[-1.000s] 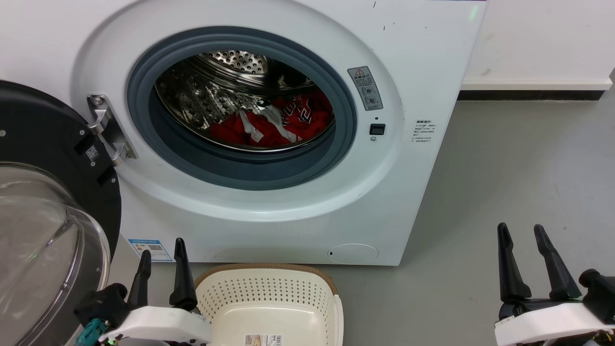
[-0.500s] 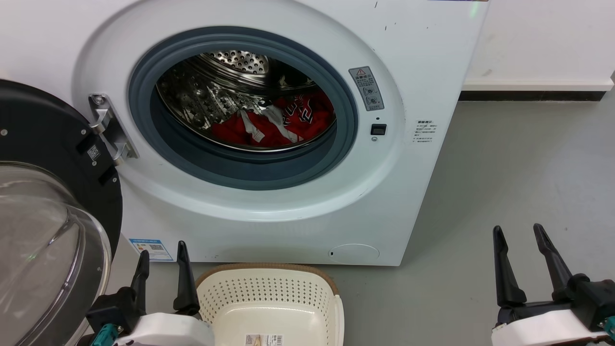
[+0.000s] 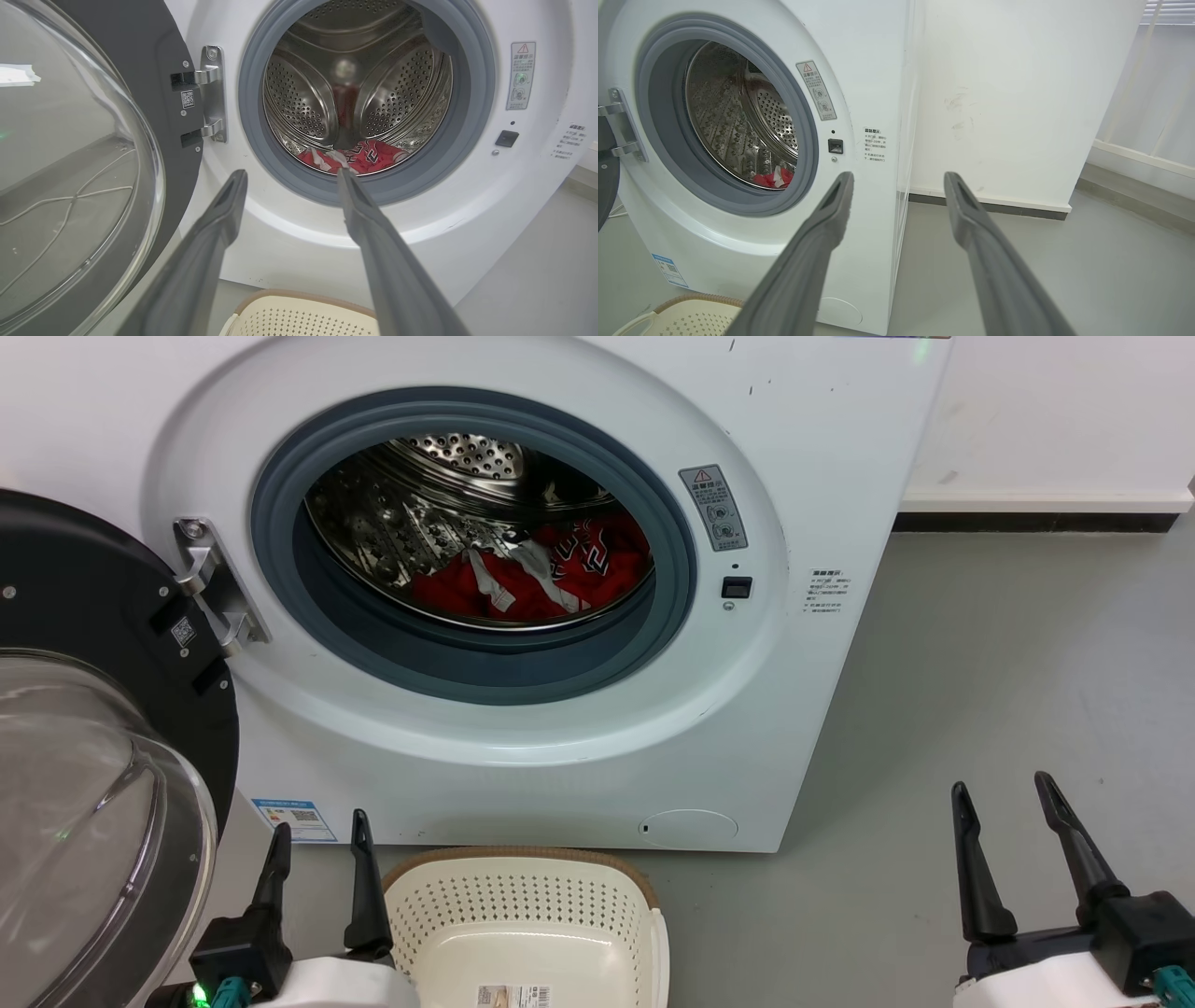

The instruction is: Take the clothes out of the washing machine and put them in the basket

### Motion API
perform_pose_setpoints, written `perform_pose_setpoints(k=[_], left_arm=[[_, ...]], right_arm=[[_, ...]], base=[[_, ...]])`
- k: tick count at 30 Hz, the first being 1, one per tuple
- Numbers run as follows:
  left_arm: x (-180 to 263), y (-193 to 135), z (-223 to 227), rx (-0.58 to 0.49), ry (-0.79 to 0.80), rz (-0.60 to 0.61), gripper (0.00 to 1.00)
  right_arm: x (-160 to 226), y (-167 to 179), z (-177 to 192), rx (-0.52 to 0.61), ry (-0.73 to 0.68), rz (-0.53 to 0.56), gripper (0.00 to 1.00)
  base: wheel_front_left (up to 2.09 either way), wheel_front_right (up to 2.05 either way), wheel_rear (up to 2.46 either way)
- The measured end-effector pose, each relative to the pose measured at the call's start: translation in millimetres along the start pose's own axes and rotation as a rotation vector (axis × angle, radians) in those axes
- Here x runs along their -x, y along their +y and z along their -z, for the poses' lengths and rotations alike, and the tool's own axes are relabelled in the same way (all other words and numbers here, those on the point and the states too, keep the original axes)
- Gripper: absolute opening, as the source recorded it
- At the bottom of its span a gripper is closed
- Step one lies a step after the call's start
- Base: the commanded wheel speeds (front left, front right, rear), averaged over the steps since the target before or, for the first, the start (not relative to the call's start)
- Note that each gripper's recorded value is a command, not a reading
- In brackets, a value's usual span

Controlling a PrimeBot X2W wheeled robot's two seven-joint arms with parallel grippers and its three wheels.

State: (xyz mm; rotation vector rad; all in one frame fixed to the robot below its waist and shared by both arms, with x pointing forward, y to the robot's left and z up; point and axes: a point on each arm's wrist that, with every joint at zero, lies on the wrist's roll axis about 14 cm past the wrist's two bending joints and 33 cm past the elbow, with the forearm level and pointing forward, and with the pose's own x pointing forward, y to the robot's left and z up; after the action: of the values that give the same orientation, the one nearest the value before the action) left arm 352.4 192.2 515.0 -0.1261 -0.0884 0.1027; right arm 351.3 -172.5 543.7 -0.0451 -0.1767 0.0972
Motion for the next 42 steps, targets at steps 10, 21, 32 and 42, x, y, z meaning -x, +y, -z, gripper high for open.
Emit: perform_pose_setpoints(k=[10,21,32,42], left_arm=[[3.2,-2.8,-0.5,-0.067,-0.015,0.023,1.00],[6.1,-4.2,-0.1,-0.125,-0.026,0.037,1.00],[6.6,-4.1,5.1,-0.116,-0.010,0.038,1.00],[6.8,-3.2,7.6,-0.114,-0.002,0.034,1.00]], right_arm=[[4.1,0.7,-0.1,0.064,-0.004,-0.010,1.00],[6.8,4.4,1.1,0.125,-0.005,-0.030,1.00],[8.7,3.4,9.8,0.106,0.021,-0.026,1.00],[9.3,3.1,12.8,0.099,0.031,-0.025,1.00]], base=[[0.00,0.00,0.00],[0.00,0.00,0.00],[0.00,0.00,0.00],[0.00,0.00,0.00]])
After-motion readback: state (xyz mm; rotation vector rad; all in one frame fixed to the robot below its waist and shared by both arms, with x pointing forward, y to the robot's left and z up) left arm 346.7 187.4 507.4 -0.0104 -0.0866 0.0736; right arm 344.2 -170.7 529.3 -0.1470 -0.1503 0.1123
